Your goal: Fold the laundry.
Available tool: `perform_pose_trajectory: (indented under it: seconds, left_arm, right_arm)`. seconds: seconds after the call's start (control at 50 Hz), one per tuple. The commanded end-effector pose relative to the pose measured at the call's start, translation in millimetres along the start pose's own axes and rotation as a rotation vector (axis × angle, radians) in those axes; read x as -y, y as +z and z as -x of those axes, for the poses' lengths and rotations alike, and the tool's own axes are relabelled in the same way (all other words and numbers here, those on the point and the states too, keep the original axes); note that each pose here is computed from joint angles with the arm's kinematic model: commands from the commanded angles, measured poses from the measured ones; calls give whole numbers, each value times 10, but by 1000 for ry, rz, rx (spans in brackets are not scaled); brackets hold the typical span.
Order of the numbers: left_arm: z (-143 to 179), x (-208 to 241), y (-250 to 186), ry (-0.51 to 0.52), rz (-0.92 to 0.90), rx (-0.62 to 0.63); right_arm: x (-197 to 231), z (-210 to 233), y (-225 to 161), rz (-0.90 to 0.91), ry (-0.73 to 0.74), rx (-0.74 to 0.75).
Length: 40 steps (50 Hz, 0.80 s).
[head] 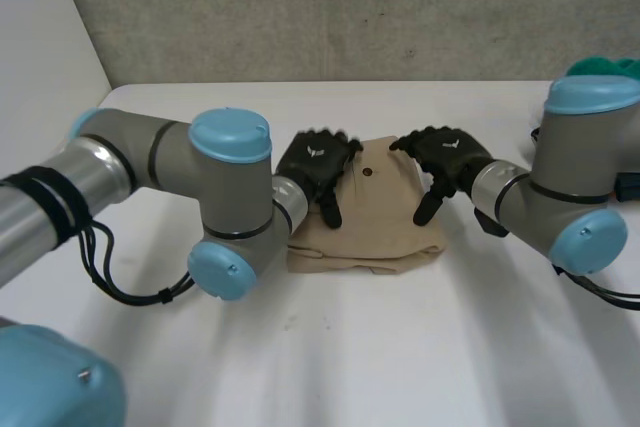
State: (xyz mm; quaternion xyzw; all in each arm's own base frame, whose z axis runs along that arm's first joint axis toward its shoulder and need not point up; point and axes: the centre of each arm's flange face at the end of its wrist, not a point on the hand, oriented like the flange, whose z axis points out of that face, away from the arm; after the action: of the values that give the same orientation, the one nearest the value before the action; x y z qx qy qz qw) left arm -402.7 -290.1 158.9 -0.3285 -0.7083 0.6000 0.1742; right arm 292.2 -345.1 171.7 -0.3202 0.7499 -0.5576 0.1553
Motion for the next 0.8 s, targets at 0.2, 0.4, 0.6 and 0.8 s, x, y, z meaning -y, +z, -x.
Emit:
perform_pose_trajectory:
  seconds: [0.2, 0.4, 0.6, 0.8]
  left_arm:
    - [157, -319, 9, 149, 195, 109]
    - [198, 396, -321, 122, 52, 112]
    - [117, 857, -894, 26, -121, 28]
    - [54, 748, -1228, -76, -128, -112]
  right_arm:
    - [-373, -65, 216, 155, -177, -51]
    - [424, -156, -195, -161, -287, -199]
    - [247, 321, -626, -274, -346, -181]
    - [-462, 925, -685, -161, -328, -8]
